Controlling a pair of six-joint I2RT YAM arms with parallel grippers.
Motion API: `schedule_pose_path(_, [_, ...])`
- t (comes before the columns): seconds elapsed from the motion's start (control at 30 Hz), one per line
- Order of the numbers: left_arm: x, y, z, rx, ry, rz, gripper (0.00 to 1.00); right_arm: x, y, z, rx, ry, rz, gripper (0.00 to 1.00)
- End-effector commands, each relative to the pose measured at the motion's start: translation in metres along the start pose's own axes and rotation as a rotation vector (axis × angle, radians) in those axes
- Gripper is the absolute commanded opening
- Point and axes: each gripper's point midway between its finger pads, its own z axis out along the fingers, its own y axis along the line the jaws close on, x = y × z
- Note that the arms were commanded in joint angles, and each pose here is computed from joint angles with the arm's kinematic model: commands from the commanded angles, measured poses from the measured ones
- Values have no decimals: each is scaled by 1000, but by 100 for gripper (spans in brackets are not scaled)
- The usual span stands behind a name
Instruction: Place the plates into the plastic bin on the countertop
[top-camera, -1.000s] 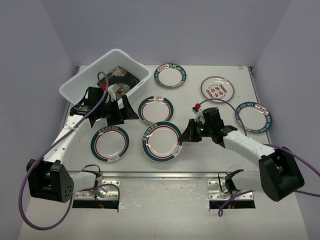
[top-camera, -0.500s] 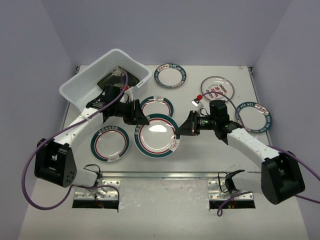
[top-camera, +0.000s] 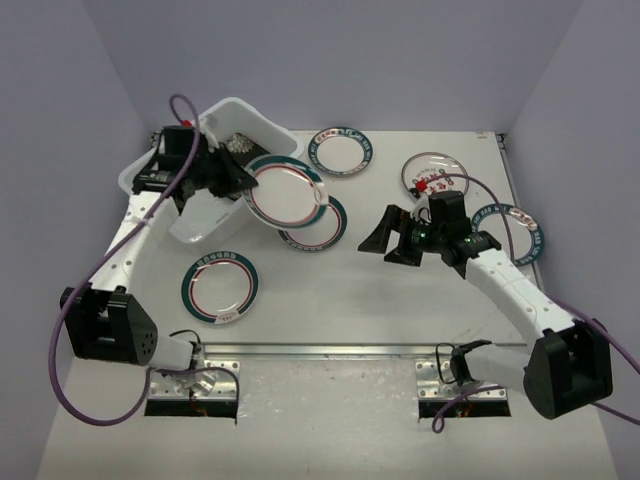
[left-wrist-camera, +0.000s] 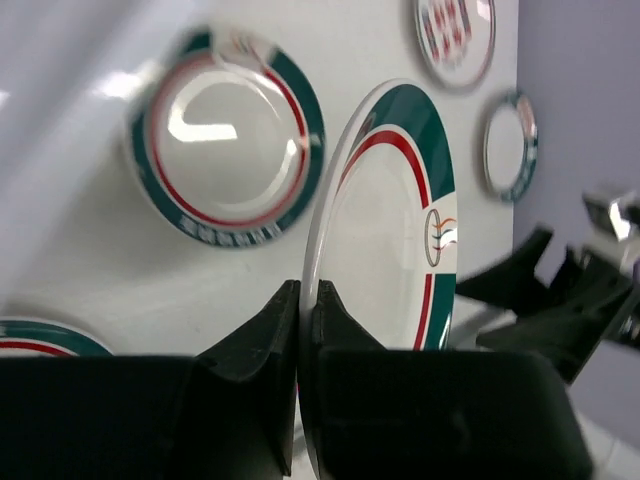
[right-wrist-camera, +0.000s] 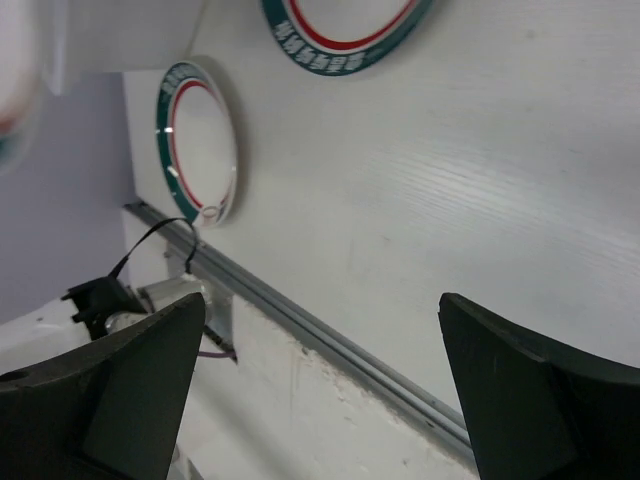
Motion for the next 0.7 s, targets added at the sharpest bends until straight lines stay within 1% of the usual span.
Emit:
schedule_pose_path(0.0, [-123,54,-49,-183,-411,-238,0,1,-41,-24,235,-55,-29,99])
schedule_pose_path(0.07, [-150,90,-64,-290,-518,-339,0,6,-42,-29,232,-69,-29,99])
schedule_pose_path(0.1, [-160,109,-62,-327,-551,-383,0,11,-46,-30,241,-69,-24,99])
schedule_pose_path(0.2, [-181,144,-44,-384,-582,-439,0,16,-44,-37,227,-98,-29,99])
schedule_pose_path(0.27, [-202,152,-29,-372,-598,-444,0,24,-45,-39,209,-95,-33,99])
schedule_pose_path(0.33, [-216,166,-4,-371,-566,-454,0,32,-43,-39,180,-89,-26,99])
schedule_pose_path(0.4, [-216,185,20,-392,-523,-481,0,36,-41,-41,162,-93,-28,99])
schedule_pose_path(0.5, [-227,199,39,-400,-512,-490,0,43,-45,-45,164,-101,-27,99])
schedule_pose_path(0.53, [-231,198,37,-404,-521,-484,0,43,-44,-47,158,-110,-36,99])
schedule_pose_path(0.57, [-227,208,45,-419,-504,-494,0,44,-43,-50,152,-121,-49,99])
schedule_pose_path(0.67, [-212,225,67,-433,-454,-517,10,49,-45,-54,162,-121,-55,99])
